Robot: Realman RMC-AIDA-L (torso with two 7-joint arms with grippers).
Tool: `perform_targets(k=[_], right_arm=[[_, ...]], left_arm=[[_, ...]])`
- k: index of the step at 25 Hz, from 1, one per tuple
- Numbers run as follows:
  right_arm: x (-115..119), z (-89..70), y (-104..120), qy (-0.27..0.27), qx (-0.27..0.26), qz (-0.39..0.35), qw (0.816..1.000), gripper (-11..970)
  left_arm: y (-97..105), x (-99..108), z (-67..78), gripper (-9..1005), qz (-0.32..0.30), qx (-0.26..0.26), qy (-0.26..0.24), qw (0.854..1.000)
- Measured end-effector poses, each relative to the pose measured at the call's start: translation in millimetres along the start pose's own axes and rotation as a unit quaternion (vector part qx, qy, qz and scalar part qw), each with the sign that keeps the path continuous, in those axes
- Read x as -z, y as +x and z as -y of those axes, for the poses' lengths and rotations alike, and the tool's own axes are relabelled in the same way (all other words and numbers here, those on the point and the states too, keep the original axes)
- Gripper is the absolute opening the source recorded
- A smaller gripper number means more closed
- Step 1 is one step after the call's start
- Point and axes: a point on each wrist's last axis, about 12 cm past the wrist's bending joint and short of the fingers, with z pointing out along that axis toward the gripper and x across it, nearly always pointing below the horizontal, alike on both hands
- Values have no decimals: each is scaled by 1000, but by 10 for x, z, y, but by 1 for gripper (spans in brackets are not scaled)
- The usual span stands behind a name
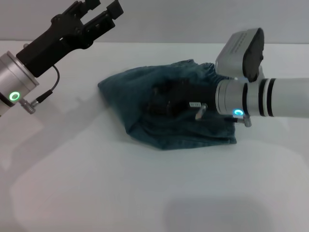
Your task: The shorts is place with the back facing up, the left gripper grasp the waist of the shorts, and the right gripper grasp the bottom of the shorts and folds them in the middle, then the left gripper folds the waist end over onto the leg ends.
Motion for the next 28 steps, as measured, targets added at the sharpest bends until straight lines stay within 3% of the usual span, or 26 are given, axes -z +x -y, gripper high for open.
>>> perform_targets(k=[8,12,16,21,28], right_arm=[[1,19,-39,5,-2,9,1000,660],[73,-78,49,-37,-3,11,999,660],[306,-194,214,-74,17,49,996,660],[626,-146,372,-13,8,130,991,660],[819,148,389,117,-19,180,977,660]], left_arm=[[11,44,-6,847,1,2,-5,1000],[4,66,-18,847,4,2,-10,1000],[2,97,-29,847,6,3,-15,1000],[1,98,-30,847,6,3,-16,1000],[8,72,-10,847,7,7,-10,1000]])
